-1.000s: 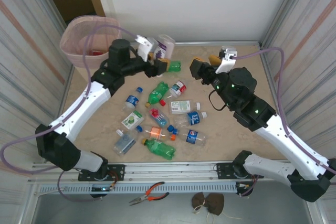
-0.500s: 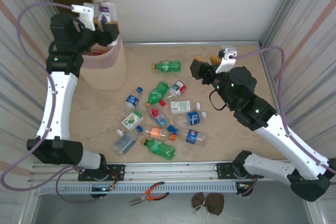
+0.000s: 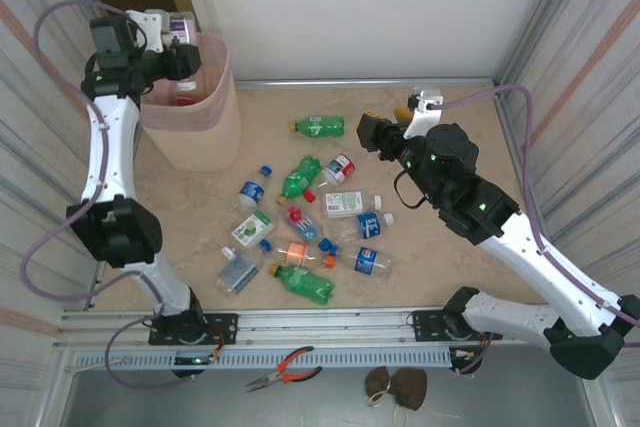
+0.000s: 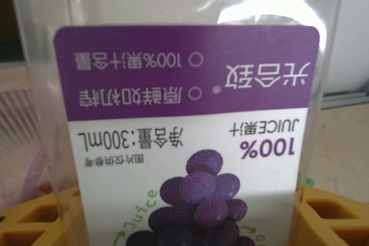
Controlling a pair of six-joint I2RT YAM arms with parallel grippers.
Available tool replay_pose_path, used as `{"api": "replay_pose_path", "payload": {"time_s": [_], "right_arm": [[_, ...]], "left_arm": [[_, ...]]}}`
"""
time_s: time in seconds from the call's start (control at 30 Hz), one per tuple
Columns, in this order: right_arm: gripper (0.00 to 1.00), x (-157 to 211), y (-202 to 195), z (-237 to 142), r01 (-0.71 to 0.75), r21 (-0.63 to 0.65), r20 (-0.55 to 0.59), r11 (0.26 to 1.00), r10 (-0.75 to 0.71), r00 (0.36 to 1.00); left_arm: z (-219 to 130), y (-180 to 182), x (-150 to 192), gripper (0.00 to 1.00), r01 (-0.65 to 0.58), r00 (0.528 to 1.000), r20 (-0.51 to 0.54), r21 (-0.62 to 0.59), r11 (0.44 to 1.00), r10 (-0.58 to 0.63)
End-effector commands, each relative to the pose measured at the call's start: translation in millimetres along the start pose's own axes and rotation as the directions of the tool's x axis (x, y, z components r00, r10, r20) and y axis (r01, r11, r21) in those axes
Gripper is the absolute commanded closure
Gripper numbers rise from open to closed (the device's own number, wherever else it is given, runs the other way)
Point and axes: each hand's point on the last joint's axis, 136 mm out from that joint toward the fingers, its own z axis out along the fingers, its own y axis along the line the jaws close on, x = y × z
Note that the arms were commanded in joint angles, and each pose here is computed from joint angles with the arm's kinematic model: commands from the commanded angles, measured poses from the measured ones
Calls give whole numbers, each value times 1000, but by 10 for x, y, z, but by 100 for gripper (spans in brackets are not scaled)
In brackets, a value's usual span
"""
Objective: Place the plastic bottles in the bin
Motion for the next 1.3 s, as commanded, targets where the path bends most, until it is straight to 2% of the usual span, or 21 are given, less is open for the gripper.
{"api": "replay_pose_path", "payload": {"time_s": [0.0,0.17,0.47,0.6,0.93,1.27], "right_arm": [[27,-106,6,-63,-13,3,22,1000,13,1000],[27,-13,-62,-64,-12,28,4,1000,12,1000],[26,45,-155,-128,-38,55,1,998,38,999],[26,74,-166,-134,-40,56,-4,998,40,999],[26,143,-197,-126,-41,73,-32,996,43,999],[26,171,-213,-120,-39,81,-43,996,43,998]], "left_arm": [[63,58,144,47,-22,997,-78,-8,1000,22],[270,227,547,47,0,978,-209,-41,999,-9],[520,263,1158,43,50,917,-395,-39,998,-61],[575,226,1285,35,49,897,-437,-39,998,-61],[466,136,1009,21,34,928,-370,-31,999,-42],[178,-64,555,20,15,965,-262,5,1000,-14]]}}
